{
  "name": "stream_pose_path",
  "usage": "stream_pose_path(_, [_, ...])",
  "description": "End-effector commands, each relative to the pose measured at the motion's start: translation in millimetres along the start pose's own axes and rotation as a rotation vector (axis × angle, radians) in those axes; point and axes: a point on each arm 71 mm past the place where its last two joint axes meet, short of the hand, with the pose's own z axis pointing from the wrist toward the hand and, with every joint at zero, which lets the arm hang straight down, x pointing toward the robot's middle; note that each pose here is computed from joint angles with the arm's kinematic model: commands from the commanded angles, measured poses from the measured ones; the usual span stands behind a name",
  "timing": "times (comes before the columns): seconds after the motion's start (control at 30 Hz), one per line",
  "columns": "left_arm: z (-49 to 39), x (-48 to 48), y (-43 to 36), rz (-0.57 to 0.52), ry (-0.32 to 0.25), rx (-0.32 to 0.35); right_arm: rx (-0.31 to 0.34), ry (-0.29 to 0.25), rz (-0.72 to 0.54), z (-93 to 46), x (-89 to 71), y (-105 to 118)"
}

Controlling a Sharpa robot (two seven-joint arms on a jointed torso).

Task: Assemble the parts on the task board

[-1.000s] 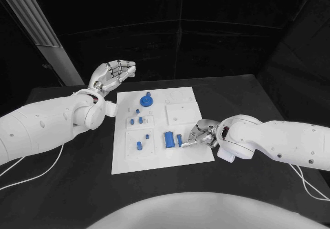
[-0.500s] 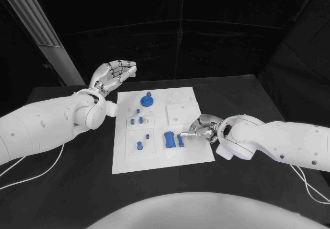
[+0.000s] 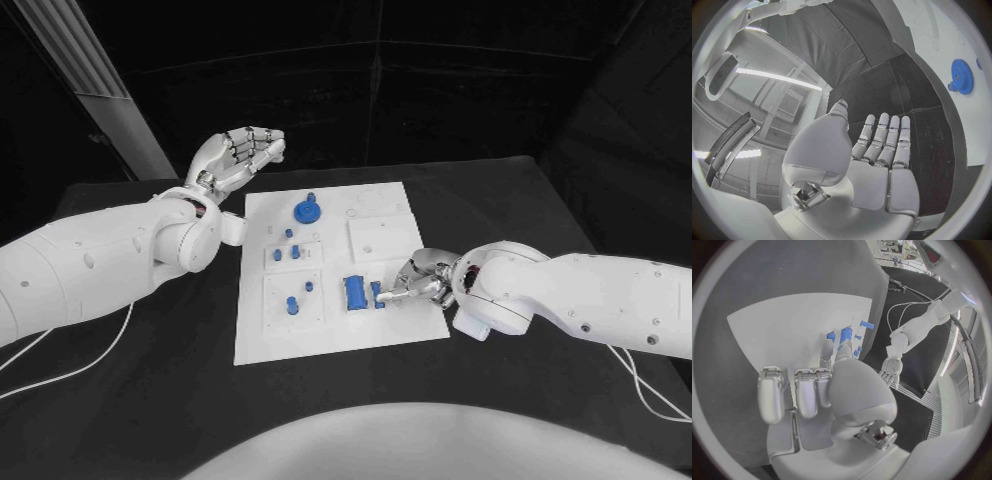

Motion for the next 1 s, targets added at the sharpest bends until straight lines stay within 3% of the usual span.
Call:
stream_pose_path(0.03, [-0.3, 0.5, -11.1, -0.008, 0.006, 0.147, 0.062, 0.064, -0.038, 1.3, 4.1, -3.4])
stream_pose_path(1.0, [-0.4, 0.4, -11.0, -0.008, 0.005, 0.145, 0.096, 0.078, -0.054, 9.5, 4.3, -2.9])
